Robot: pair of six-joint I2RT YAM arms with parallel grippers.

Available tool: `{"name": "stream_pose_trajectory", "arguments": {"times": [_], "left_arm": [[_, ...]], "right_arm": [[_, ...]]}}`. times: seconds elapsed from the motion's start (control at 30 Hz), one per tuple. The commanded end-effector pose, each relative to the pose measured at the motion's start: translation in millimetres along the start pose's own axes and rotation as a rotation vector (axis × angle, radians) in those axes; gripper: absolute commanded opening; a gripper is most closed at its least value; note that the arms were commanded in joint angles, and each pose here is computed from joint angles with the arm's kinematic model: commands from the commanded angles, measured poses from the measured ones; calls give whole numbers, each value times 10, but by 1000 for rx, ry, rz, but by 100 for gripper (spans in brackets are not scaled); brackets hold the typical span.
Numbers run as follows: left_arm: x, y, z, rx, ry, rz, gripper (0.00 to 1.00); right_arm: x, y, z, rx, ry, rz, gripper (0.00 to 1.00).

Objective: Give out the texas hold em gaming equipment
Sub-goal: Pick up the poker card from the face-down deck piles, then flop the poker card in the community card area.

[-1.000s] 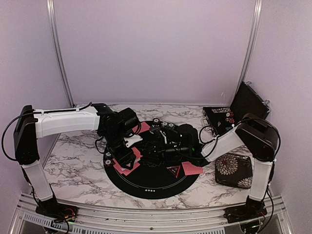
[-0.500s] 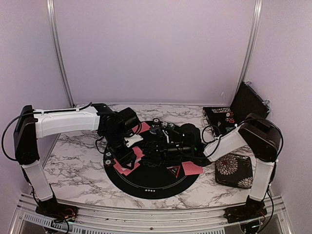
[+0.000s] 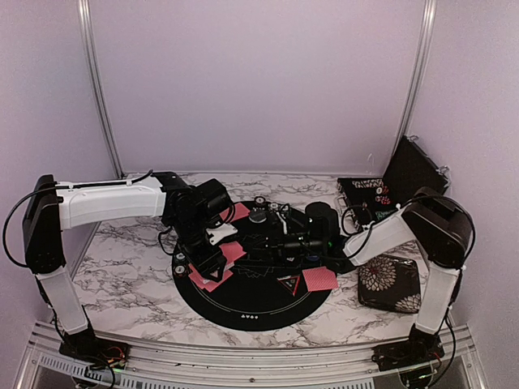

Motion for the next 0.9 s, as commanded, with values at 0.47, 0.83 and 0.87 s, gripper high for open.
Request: {"name": "stream_pose_trajectory", "arguments": {"times": [0.47, 0.83, 0.87], "left_arm": [[-1, -138, 23, -24, 7, -1, 54], [6, -141, 33, -24, 5, -4, 54], [4, -142, 36, -24, 5, -4, 54]], "right_arm": [[176, -302, -200, -42, -85, -10, 0], [130, -395, -253, -50, -91, -4, 0], [128, -414, -265, -52, -97, -3, 0]]}}
Point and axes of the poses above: each gripper's point midway between its finger pads, its own y axis out along the fingers, its own x axis along the line the jaws close on, z = x × y, the point moved 1 cm from there along -y, back along the fingers, and after that the axes turned 7 degrees about -y, right-handed, at the moved point
